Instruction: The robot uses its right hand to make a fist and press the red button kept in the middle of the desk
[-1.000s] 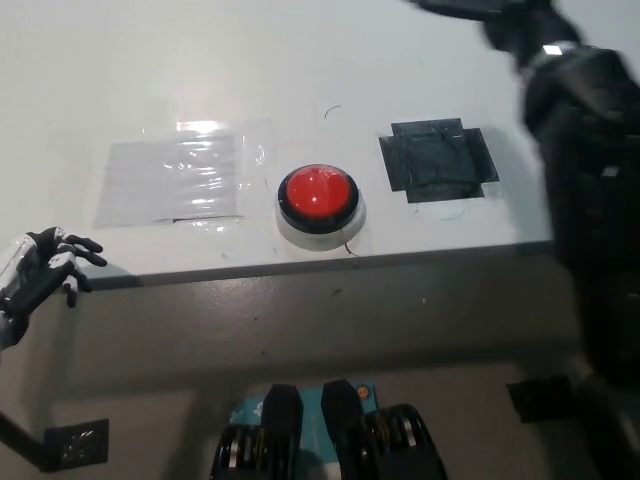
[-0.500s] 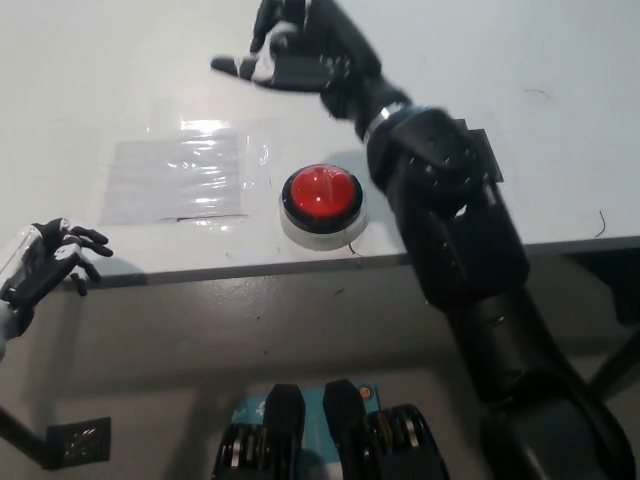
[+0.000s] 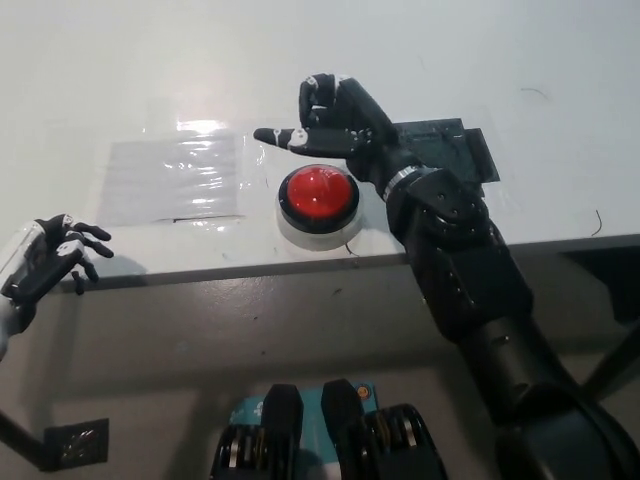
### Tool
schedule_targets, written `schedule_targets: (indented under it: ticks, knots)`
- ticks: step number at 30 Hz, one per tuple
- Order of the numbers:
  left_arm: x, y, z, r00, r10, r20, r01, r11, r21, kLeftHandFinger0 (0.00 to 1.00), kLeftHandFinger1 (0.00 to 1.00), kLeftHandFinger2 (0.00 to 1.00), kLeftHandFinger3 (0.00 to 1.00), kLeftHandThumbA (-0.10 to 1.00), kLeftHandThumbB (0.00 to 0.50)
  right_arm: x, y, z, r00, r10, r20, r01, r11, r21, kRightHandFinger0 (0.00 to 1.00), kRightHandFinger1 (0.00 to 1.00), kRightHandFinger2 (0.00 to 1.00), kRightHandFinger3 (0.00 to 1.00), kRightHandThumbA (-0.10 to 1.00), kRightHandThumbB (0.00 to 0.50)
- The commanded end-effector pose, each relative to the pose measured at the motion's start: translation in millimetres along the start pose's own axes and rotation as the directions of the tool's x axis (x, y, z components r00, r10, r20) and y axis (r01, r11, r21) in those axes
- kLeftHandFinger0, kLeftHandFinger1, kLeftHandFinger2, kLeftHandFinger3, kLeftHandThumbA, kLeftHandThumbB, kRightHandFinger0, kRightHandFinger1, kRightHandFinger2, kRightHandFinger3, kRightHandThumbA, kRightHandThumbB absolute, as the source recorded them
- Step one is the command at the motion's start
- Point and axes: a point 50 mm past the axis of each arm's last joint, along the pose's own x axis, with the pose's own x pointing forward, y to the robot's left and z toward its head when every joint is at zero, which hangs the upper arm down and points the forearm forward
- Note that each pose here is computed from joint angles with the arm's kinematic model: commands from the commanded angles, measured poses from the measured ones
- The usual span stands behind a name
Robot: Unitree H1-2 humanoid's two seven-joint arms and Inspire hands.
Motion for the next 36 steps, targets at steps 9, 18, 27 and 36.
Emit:
schedule_targets:
  ticks: [9,18,27,36]
  knots:
    - [12,11,30,0.997,-0.012,0.078,0.007,0.998,0.062,0.23,0.31,0.44,0.60,0.53,0.000,0,21,-13,0.998,0.044,0.033,-0.044,0.999,-0.006,0.00,0.00,0.25,0.27,1.00,0.500]
    - [15,13,32,0.996,0.002,0.087,-0.006,0.999,0.050,0.22,0.30,0.42,0.57,0.54,0.000,-10,36,-45,0.997,0.066,-0.040,-0.065,0.998,0.027,0.00,0.00,0.20,0.22,1.00,0.500]
    - [17,15,35,0.995,-0.006,0.096,0.000,0.998,0.062,0.21,0.30,0.42,0.58,0.55,0.000,-24,24,-71,0.994,0.012,-0.112,-0.006,0.999,0.054,0.00,0.00,0.18,0.19,1.00,0.500]
    - [15,18,37,0.995,-0.003,0.100,-0.003,0.998,0.059,0.23,0.32,0.45,0.61,0.49,0.000,-33,6,-88,0.985,-0.039,-0.170,0.053,0.995,0.082,0.00,0.00,0.19,0.19,1.00,0.500]
